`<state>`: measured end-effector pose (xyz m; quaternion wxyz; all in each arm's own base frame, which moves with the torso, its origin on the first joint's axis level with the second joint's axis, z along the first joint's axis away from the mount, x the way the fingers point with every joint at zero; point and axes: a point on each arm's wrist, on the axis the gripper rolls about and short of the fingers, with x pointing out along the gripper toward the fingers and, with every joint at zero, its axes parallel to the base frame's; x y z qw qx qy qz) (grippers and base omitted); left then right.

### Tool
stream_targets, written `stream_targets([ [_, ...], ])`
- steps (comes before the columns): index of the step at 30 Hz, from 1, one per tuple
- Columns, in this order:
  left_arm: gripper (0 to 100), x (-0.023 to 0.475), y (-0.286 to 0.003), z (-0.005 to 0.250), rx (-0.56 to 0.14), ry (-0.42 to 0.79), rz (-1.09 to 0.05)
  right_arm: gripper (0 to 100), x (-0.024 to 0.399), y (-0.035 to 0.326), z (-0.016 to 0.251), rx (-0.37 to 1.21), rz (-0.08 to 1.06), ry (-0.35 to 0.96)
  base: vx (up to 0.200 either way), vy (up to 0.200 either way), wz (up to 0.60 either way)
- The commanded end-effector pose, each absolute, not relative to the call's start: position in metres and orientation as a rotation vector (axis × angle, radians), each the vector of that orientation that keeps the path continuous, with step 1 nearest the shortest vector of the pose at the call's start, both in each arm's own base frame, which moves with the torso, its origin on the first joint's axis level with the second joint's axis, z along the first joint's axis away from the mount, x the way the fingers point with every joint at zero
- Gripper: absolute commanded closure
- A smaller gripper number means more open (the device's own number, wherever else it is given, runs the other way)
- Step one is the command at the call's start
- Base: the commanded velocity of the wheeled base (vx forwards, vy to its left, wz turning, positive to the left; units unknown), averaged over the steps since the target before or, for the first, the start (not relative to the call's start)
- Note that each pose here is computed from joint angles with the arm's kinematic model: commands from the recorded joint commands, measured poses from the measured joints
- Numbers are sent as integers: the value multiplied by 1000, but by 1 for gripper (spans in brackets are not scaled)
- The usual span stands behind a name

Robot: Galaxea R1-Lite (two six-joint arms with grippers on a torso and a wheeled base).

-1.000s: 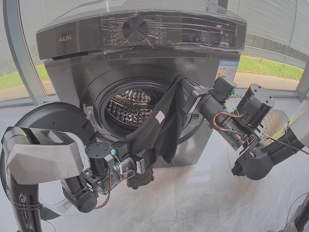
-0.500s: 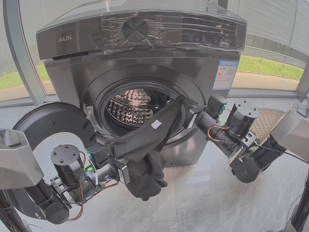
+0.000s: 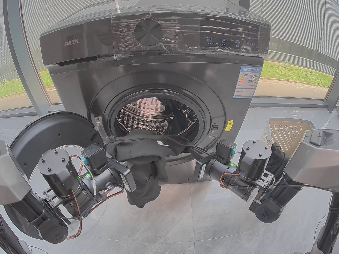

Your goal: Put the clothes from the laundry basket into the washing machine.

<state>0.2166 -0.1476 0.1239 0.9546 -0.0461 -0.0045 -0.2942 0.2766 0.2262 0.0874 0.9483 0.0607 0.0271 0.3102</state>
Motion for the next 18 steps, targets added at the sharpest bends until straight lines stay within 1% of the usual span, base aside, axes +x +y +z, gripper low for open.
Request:
stream_targets([
  [1, 100, 216, -147, 127, -100, -22, -597, 100, 274, 227, 82, 116, 638, 76, 0, 0, 0],
  [4, 100, 216, -147, 126, -99, -19, -597, 100, 272, 227, 81, 113, 637, 82, 0, 0, 0],
  [5, 100, 216, -147, 126, -99, -19, -597, 0, 272, 227, 81, 113, 639, 83, 0, 0, 0],
  [9, 100, 215, -146, 126, -103, -17, -597, 0, 264, 219, 77, 97, 630, 119, 0, 0, 0],
  [14, 100, 216, -141, 129, -112, -29, -559, 0, 234, 174, 80, 8, 584, 189, 0, 0, 0],
  [15, 100, 217, -140, 132, -118, -39, -549, 0, 228, 164, 80, 0, 570, 204, 0, 0, 0],
  [16, 100, 217, -140, 132, -118, -39, -549, 0, 228, 164, 80, 0, 570, 204, 0, 0, 0],
  [18, 100, 215, -139, 136, -129, -54, -545, 0, 214, 143, 82, -5, 539, 232, 0, 0, 0],
])
